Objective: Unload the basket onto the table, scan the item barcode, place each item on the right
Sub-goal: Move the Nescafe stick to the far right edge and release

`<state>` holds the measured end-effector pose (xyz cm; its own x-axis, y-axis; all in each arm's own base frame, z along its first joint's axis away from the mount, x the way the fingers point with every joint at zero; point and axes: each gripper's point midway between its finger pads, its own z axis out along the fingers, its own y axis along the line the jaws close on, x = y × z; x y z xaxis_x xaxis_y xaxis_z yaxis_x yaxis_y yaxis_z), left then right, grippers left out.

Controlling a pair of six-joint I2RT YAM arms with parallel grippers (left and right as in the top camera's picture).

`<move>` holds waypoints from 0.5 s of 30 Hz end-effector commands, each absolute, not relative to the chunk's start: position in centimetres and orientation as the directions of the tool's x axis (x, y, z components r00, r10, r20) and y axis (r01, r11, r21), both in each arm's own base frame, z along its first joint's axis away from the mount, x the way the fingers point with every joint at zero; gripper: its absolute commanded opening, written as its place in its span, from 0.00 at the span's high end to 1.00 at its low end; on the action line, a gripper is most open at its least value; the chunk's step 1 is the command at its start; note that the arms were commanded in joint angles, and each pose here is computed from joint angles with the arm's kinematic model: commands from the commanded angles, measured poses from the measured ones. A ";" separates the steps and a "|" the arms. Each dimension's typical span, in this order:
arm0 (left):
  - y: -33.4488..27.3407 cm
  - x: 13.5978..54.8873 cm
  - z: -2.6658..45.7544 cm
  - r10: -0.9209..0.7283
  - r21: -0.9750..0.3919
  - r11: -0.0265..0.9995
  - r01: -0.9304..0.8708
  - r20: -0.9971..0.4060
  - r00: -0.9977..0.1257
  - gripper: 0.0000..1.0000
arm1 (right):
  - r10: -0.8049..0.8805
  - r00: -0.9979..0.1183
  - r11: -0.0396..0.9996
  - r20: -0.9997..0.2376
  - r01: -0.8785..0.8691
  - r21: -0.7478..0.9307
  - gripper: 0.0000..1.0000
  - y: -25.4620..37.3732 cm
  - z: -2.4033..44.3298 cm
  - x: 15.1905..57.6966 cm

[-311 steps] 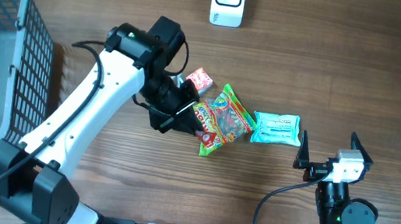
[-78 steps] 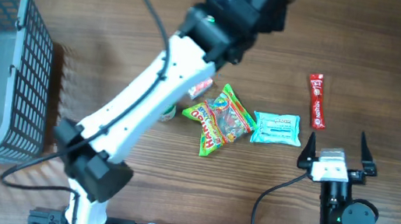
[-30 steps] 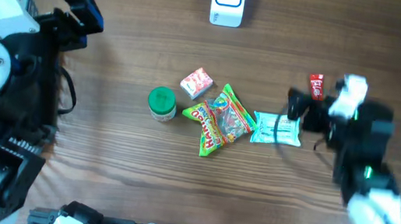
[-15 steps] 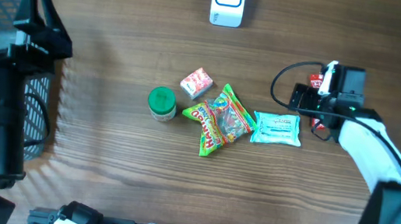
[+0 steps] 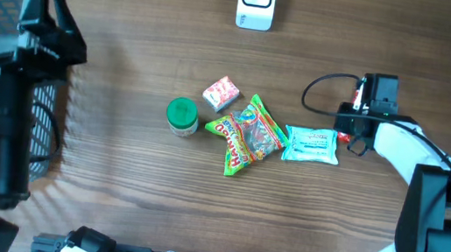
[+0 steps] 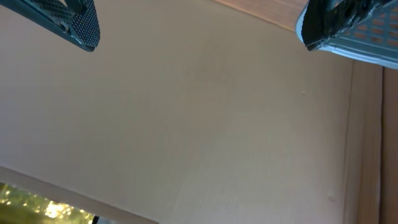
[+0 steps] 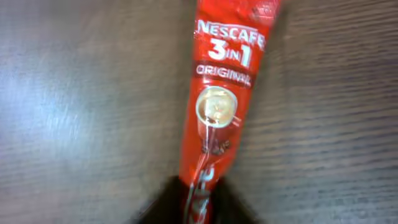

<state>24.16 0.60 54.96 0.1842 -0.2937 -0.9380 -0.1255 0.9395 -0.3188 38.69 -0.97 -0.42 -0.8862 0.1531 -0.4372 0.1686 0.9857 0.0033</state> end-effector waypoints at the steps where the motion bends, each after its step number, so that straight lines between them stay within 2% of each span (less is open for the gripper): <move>1: 1.2 21.2 56.6 -0.326 -0.354 0.932 -0.074 -0.911 0.254 0.00 | 0.310 -0.902 0.951 -0.301 0.302 0.073 0.96 -1.1 -4.5 36.0; 7: 1.6 16.8 58.2 -0.343 -0.357 0.934 0.015 -0.884 0.318 0.00 | 0.461 -0.842 0.887 -0.281 0.452 0.100 0.96 -6.3 -1.4 37.2; 11: 2.3 15.5 59.1 -0.248 -0.276 0.961 -0.023 -0.896 0.368 0.00 | 0.558 -0.776 0.820 -0.294 0.571 0.049 0.96 -14.1 2.1 37.2; 15: 3.4 14.3 59.2 -0.218 -0.269 0.960 -0.079 -0.894 0.393 0.00 | 0.656 -0.667 0.725 -0.354 0.687 0.047 0.96 -20.3 3.5 36.4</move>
<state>14.75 2.69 59.37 0.3847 -0.2969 -0.8740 -0.0121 0.9451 -0.3264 36.62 -14.91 2.27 -0.7509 0.5930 -0.2907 0.6016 0.7958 0.0696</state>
